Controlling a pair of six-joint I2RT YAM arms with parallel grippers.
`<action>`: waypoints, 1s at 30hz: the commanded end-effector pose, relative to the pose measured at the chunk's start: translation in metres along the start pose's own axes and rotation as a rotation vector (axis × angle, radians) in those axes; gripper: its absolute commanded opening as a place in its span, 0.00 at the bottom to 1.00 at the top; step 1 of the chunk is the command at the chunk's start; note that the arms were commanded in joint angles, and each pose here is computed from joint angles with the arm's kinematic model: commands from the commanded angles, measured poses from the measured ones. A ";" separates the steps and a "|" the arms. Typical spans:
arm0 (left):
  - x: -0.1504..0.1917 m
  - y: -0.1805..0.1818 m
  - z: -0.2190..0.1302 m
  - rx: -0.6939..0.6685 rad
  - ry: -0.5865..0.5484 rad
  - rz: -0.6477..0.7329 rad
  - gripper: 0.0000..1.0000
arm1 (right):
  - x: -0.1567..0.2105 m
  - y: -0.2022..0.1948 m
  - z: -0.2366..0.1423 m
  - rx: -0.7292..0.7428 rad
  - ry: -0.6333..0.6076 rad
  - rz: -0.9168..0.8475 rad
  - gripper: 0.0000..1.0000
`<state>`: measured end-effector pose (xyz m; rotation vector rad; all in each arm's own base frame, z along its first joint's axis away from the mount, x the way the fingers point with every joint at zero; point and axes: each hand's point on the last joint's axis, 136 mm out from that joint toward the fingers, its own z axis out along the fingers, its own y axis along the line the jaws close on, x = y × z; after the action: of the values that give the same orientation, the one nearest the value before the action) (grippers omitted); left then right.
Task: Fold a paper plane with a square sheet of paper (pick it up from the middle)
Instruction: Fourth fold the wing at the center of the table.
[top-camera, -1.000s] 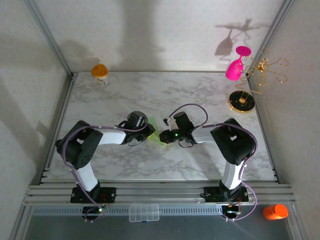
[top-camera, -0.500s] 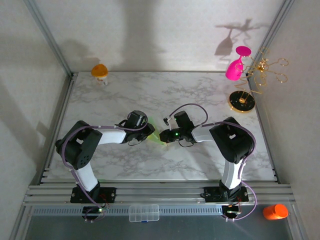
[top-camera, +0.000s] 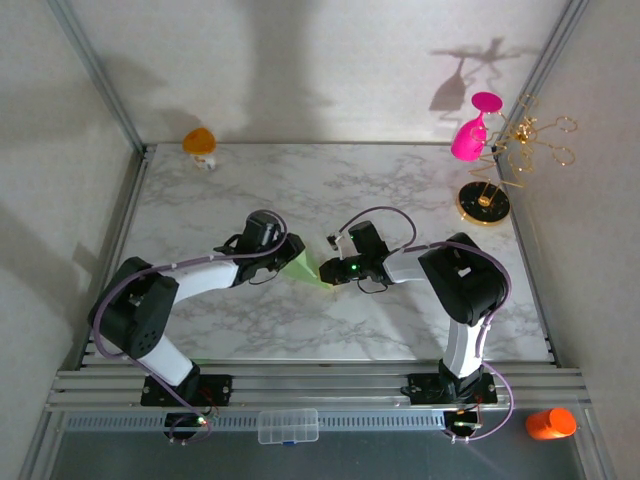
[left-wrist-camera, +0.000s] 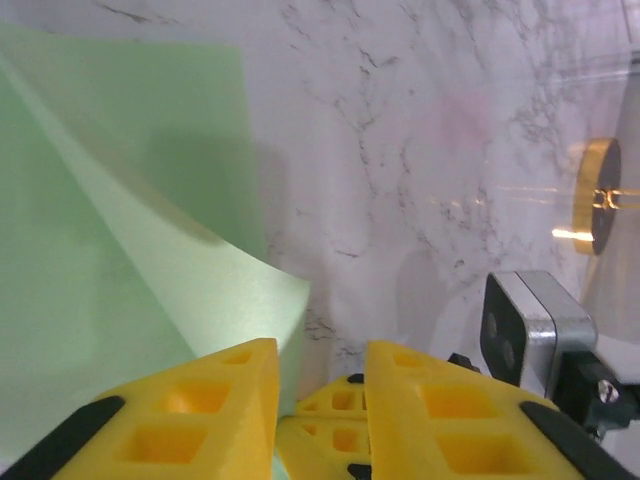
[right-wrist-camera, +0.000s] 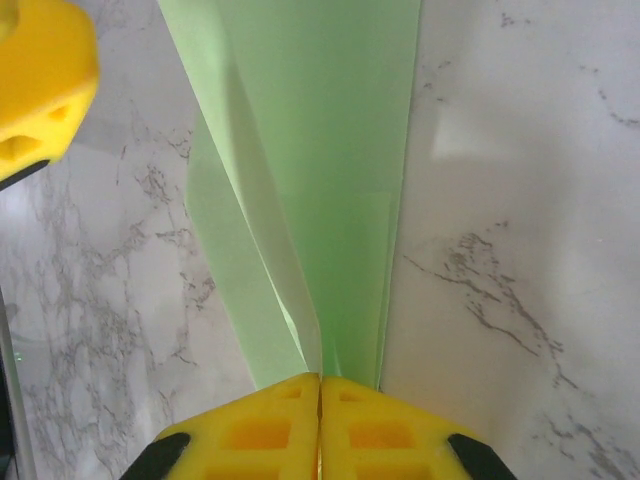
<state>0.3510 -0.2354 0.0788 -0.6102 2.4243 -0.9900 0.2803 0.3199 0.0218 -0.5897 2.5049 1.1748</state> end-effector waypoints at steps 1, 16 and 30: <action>0.004 -0.009 0.004 0.096 0.024 0.048 0.26 | 0.026 -0.018 0.010 0.033 0.082 0.078 0.10; 0.013 -0.004 0.010 0.186 0.040 0.071 0.15 | 0.029 -0.024 0.012 0.033 0.101 0.119 0.10; 0.021 0.007 0.018 0.204 0.056 0.062 0.16 | 0.032 -0.027 0.013 0.041 0.115 0.147 0.11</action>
<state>0.3365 -0.2506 0.0564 -0.4509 2.3605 -1.1938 0.2816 0.3198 0.0222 -0.5350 2.5416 1.2565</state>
